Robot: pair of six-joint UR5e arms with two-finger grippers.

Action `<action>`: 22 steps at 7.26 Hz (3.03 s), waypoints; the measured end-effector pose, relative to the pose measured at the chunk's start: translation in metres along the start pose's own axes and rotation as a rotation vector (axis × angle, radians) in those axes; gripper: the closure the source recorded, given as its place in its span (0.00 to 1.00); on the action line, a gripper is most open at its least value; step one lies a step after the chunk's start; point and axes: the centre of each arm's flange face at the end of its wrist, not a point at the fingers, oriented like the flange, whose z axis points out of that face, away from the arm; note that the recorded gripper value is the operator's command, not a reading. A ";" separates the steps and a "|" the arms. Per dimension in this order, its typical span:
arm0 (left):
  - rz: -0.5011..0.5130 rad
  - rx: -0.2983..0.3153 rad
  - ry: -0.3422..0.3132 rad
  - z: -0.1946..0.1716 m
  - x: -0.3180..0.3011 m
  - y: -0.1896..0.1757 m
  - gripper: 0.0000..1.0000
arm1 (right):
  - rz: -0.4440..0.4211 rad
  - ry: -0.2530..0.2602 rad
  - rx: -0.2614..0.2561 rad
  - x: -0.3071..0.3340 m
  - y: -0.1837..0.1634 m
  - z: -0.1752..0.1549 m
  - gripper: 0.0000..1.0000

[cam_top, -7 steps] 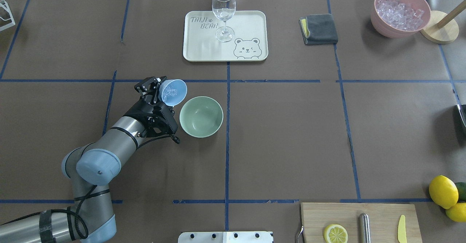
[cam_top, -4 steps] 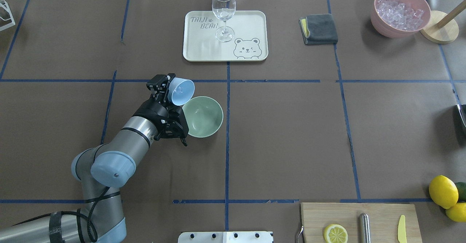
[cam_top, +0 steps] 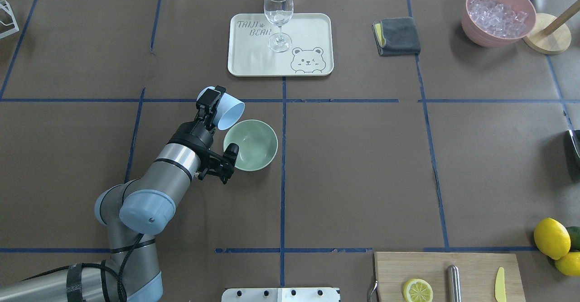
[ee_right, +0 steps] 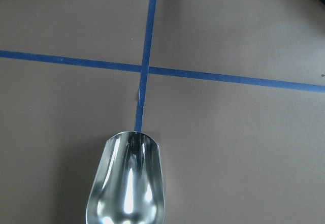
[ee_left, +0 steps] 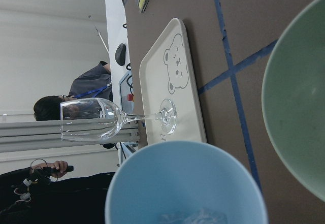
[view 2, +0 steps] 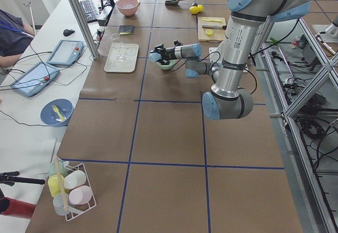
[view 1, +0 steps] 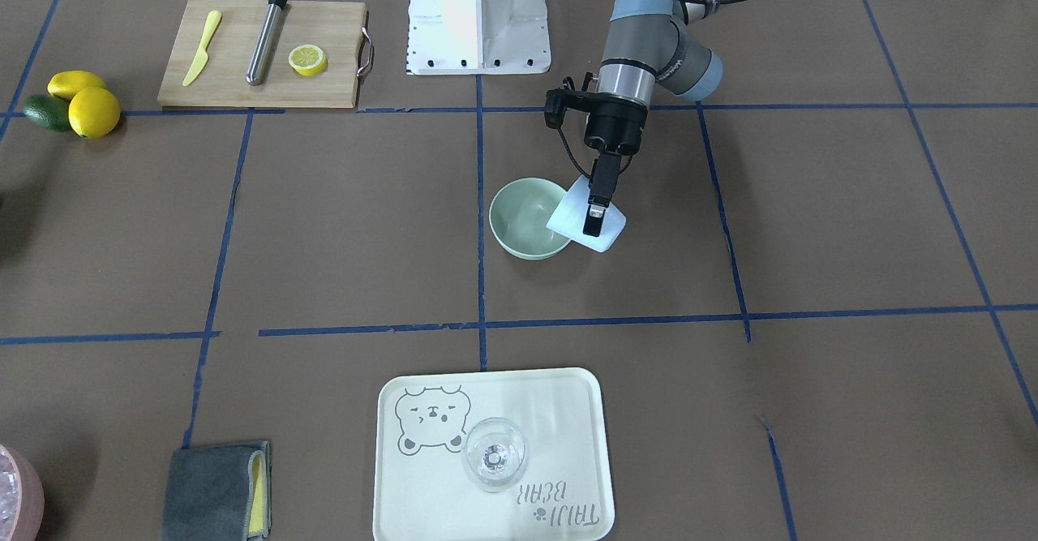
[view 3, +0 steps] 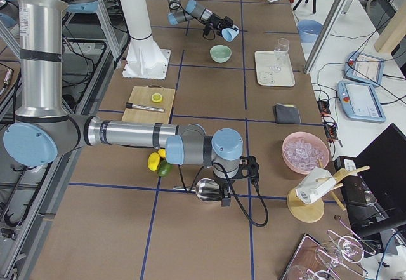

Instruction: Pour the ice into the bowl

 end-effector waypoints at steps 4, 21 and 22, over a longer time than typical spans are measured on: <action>0.299 -0.008 -0.004 0.001 -0.001 -0.002 1.00 | 0.016 0.000 0.003 0.006 0.008 -0.001 0.00; -1.151 0.076 0.108 -0.014 -0.005 0.125 1.00 | 0.030 0.009 0.004 0.020 0.019 -0.002 0.00; -1.264 0.042 0.120 -0.026 0.008 0.148 1.00 | 0.031 0.009 0.005 0.020 0.019 -0.002 0.00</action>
